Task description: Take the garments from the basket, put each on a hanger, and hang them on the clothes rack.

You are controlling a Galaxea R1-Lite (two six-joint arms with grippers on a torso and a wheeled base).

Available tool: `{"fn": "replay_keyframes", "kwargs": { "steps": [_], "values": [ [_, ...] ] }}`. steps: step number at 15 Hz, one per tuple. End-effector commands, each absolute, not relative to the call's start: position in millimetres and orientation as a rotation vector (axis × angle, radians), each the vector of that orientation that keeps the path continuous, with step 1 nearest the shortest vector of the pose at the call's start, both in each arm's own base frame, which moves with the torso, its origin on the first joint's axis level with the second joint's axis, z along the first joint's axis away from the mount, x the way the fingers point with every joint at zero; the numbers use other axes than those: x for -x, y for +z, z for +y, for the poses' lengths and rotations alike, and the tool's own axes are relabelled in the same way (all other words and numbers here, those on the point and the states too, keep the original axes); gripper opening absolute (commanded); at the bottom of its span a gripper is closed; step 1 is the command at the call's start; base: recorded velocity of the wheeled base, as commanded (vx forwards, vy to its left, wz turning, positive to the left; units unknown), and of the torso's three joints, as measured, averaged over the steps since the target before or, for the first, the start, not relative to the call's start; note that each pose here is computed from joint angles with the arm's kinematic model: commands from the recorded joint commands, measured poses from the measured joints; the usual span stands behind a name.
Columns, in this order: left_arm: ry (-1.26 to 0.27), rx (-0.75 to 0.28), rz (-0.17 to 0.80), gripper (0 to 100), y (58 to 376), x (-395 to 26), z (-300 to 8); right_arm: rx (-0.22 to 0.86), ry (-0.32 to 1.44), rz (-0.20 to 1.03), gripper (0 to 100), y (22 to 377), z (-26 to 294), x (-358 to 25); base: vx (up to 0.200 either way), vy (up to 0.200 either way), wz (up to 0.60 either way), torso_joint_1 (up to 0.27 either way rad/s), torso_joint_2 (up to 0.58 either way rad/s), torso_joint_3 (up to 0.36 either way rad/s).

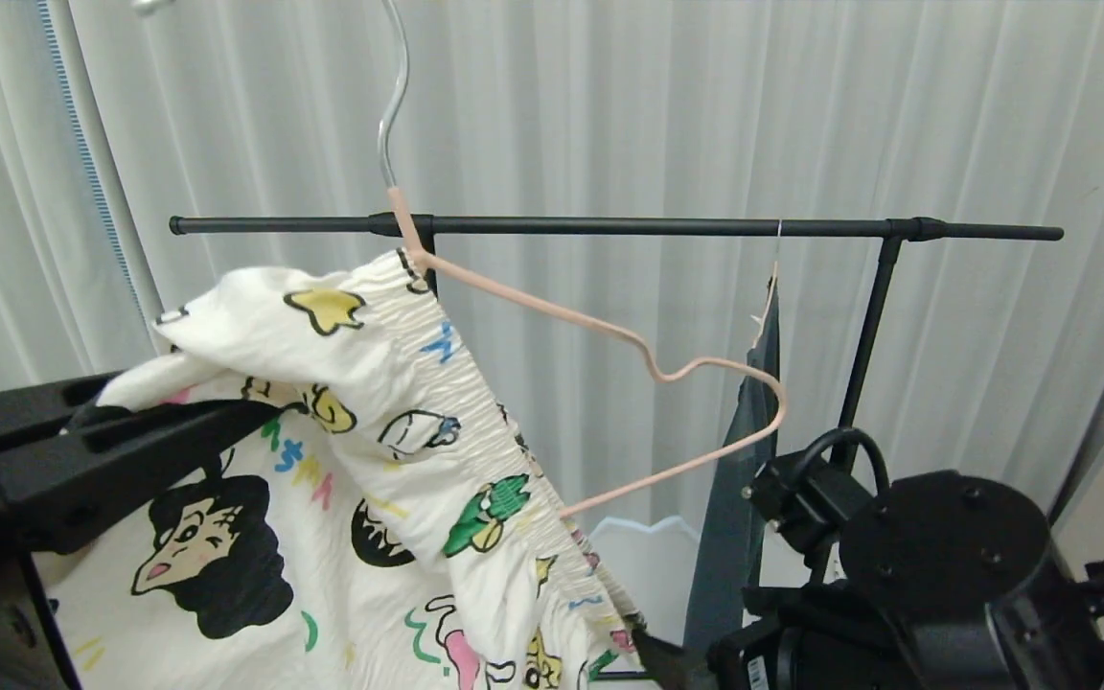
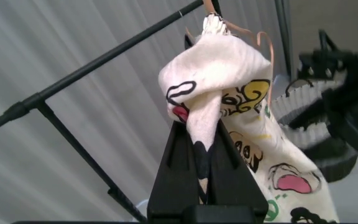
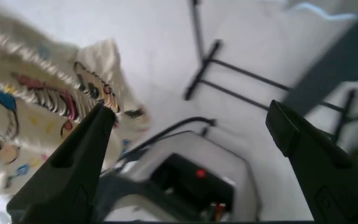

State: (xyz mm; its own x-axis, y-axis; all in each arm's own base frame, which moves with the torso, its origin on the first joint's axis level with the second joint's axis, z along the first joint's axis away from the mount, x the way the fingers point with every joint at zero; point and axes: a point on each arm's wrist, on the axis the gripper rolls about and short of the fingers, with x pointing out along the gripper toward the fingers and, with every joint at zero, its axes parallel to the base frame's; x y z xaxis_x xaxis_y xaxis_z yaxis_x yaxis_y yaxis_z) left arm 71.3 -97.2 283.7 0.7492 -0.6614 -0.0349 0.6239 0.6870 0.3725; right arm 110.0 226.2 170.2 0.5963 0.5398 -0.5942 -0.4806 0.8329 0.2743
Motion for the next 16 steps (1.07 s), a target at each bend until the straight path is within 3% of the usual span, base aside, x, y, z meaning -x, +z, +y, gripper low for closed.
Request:
{"fn": "replay_keyframes", "kwargs": {
  "steps": [1, 5, 10, 13, 16],
  "values": [
    [-0.726, -0.395, -0.074, 0, 269.8, -69.7, -94.4, -0.056, 0.462, 0.676, 100, 177.2, 193.1, -135.1, 0.000, 0.000, 0.00, 0.000, 0.00, 0.000],
    [-0.779, -0.429, -0.023, 0, 249.7, -69.2, -95.2, 0.027, 0.323, 0.595, 100, 187.8, 148.7, -166.4, 0.000, 0.000, 0.00, 0.000, 0.00, 0.000],
    [-0.794, -0.464, 0.060, 0, 220.5, -66.7, -91.0, 0.054, 0.303, 0.564, 100, 193.2, 138.6, -171.3, 0.000, 0.000, 0.00, 0.000, 0.00, 0.000],
    [-0.737, -0.519, 0.180, 0, 191.0, -74.2, -87.4, 0.059, 0.470, 0.505, 100, 213.6, 132.9, -147.1, 0.000, 0.000, 0.00, 0.000, 0.00, 0.000],
    [-0.744, -0.434, 0.144, 0, 207.8, -81.1, -96.4, 0.120, 0.766, 0.525, 100, 223.3, 135.3, -99.6, 0.000, 0.000, 0.00, 0.000, 0.00, 0.000]
  ]
}}
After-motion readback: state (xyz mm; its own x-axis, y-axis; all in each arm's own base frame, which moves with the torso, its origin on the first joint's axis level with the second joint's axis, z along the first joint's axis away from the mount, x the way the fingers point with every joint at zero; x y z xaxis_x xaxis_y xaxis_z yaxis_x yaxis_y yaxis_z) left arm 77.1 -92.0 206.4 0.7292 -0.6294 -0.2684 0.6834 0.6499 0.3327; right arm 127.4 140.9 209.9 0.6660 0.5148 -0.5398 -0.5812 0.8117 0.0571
